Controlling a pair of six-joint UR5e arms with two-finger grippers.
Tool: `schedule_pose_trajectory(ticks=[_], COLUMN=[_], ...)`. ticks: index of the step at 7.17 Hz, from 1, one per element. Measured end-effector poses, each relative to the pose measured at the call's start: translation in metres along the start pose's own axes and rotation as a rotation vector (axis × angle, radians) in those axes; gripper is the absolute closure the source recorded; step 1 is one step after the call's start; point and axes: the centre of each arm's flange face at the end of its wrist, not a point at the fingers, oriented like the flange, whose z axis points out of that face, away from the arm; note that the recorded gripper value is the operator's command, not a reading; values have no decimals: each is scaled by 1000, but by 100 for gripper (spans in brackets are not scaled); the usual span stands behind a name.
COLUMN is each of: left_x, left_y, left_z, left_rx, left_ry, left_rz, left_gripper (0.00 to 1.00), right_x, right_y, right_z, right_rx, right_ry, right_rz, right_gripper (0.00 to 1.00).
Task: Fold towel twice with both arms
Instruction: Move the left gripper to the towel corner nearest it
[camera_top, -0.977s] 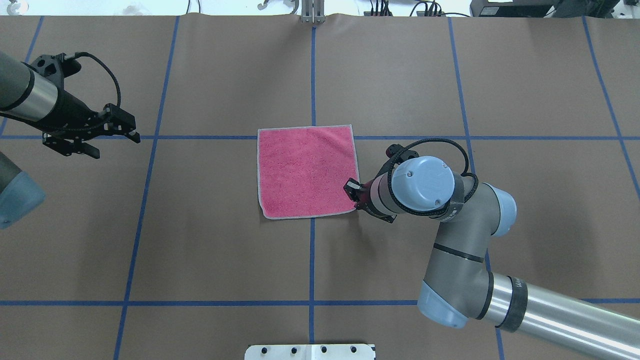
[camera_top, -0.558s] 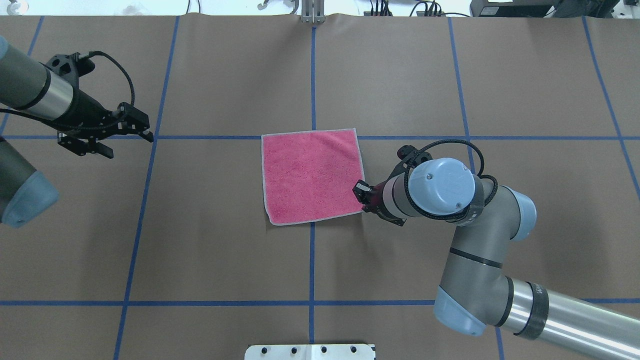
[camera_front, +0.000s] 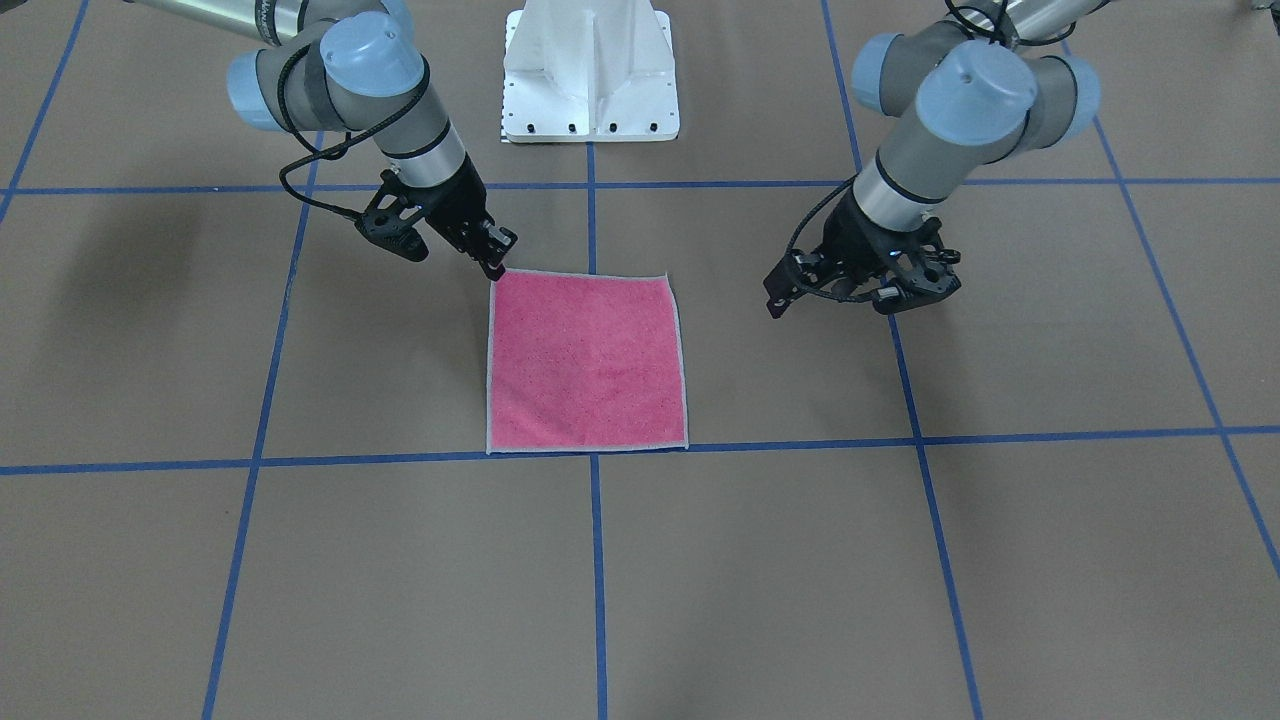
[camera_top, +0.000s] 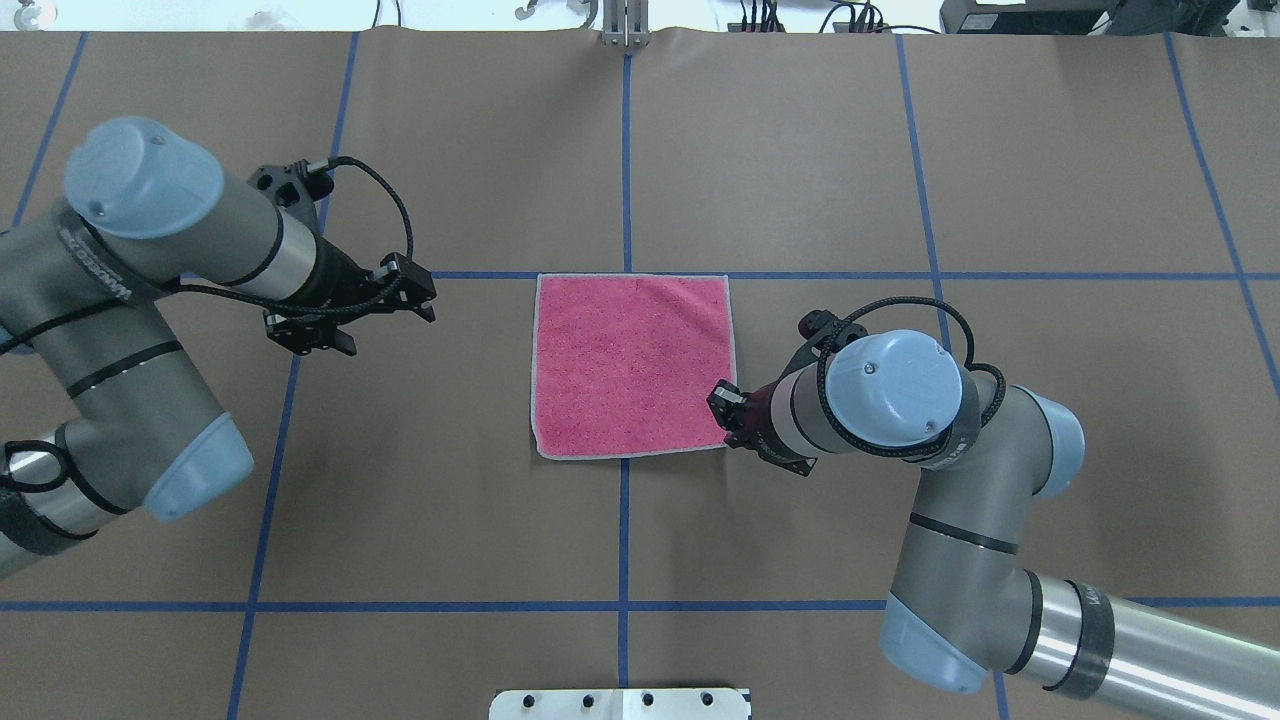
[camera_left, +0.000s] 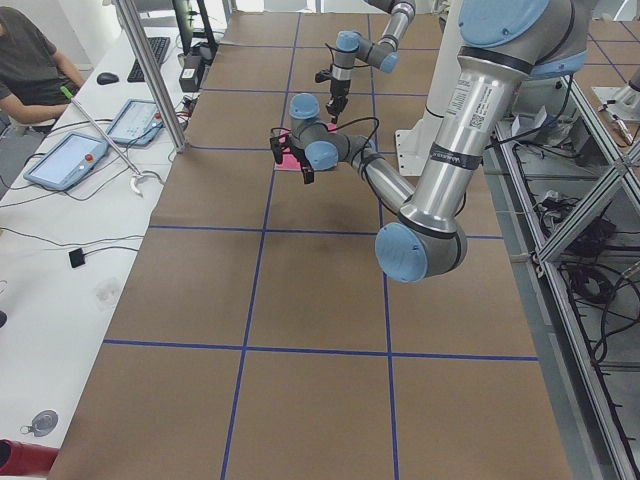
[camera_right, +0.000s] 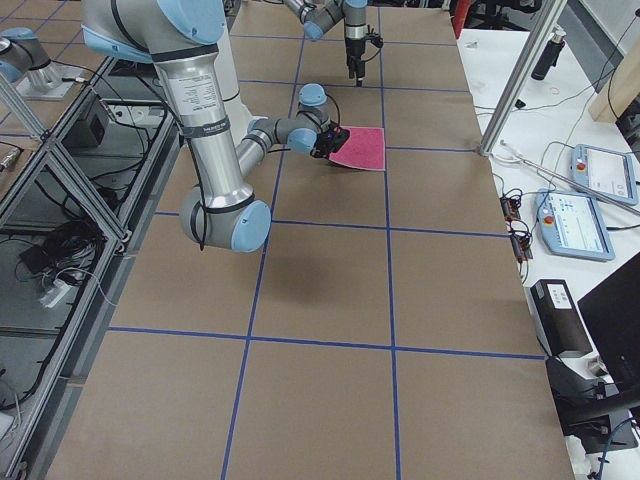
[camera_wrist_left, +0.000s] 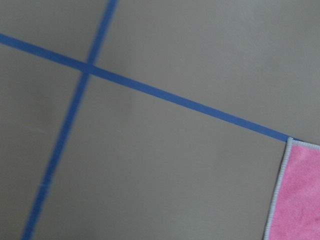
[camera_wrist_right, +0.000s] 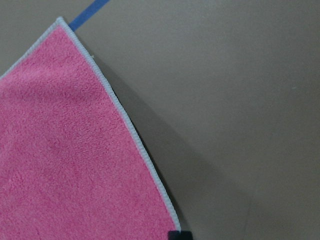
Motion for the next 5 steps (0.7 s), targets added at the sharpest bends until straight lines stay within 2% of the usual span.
schedule_pose_trajectory(ticks=[4,5], left_x=[49,61], left_y=[78,96], left_z=[37,43], left_rx=[8,-3], left_ry=[19,15], left_rz=[-12,-21], left_gripper=[3,12], right_x=[27,29], right_y=[5,7], right_z=[-13,-13], right_rx=[-17,-21], right_ry=[10,12], right_rz=[5,4], right_gripper=[100,100])
